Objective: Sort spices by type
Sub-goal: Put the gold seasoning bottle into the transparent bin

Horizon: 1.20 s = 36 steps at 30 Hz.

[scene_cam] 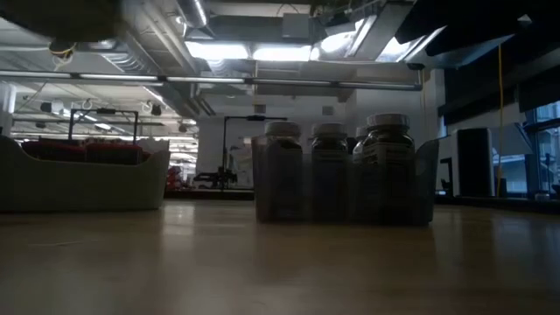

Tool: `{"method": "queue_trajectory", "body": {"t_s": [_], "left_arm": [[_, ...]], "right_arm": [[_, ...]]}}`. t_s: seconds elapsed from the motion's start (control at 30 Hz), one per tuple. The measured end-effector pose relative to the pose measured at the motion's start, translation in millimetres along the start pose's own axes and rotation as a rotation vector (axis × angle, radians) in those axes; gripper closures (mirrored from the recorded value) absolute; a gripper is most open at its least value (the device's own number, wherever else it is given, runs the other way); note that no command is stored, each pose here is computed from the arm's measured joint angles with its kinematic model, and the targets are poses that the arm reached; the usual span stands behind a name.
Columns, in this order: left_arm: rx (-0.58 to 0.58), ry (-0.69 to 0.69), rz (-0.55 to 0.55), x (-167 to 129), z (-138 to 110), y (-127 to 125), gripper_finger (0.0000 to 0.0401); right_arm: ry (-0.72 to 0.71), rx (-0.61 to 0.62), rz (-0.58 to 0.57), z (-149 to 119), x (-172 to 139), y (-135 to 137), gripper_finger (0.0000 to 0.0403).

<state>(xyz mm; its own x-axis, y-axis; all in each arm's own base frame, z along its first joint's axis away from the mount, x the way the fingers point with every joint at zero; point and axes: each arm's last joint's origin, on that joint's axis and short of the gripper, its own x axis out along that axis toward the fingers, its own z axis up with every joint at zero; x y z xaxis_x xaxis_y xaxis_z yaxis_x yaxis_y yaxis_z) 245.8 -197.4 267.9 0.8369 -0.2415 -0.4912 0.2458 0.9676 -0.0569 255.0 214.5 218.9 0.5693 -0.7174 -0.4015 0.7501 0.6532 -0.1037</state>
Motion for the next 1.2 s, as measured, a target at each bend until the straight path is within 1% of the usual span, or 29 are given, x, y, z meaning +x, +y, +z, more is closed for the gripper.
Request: {"method": "queue_trajectory", "body": {"t_s": [0.2,0.27,0.37,0.5,0.6,0.7,0.73,0.87,1.13,1.2], "left_arm": [[-0.015,-0.021,-0.133,-43.8,1.2,-26.8,0.0144],[-0.026,-0.006,-0.168,-54.9,-2.2,-34.7,0.0144],[-0.007,0.026,-0.222,-68.9,-10.5,-49.0,0.0142],[-0.005,0.102,-0.293,-83.7,-24.3,-65.1,0.0142],[-0.045,0.219,-0.307,-88.6,-35.8,-67.1,0.0142],[-0.079,0.308,-0.272,-90.3,-45.1,-65.9,0.0142],[-0.069,0.317,-0.256,-90.7,-47.5,-66.4,0.0142],[0.005,0.276,-0.191,-89.0,-55.2,-74.5,0.0142],[0.089,0.373,-0.141,-71.4,-78.3,-85.8,0.0142],[0.122,0.375,-0.130,-66.2,-82.5,-88.8,0.0142]], "right_arm": [[-0.007,0.015,-0.007,1.9,4.4,0.8,0.0088],[-0.005,0.021,-0.012,2.8,6.6,1.1,0.0088],[-0.005,0.025,-0.019,3.8,8.9,1.1,0.0088],[-0.005,0.026,-0.026,5.0,11.6,1.1,0.0088],[-0.009,0.034,-0.033,6.5,14.7,1.2,0.0088],[-0.006,0.032,-0.036,8.0,18.8,2.7,0.0088],[-0.005,0.030,-0.033,8.2,19.5,3.6,0.0088],[0.008,0.019,-0.026,9.3,23.2,6.8,0.0088],[0.014,0.001,-0.010,8.9,22.9,9.8,0.0088],[0.014,0.001,-0.010,9.0,23.0,9.8,0.0088]]}}
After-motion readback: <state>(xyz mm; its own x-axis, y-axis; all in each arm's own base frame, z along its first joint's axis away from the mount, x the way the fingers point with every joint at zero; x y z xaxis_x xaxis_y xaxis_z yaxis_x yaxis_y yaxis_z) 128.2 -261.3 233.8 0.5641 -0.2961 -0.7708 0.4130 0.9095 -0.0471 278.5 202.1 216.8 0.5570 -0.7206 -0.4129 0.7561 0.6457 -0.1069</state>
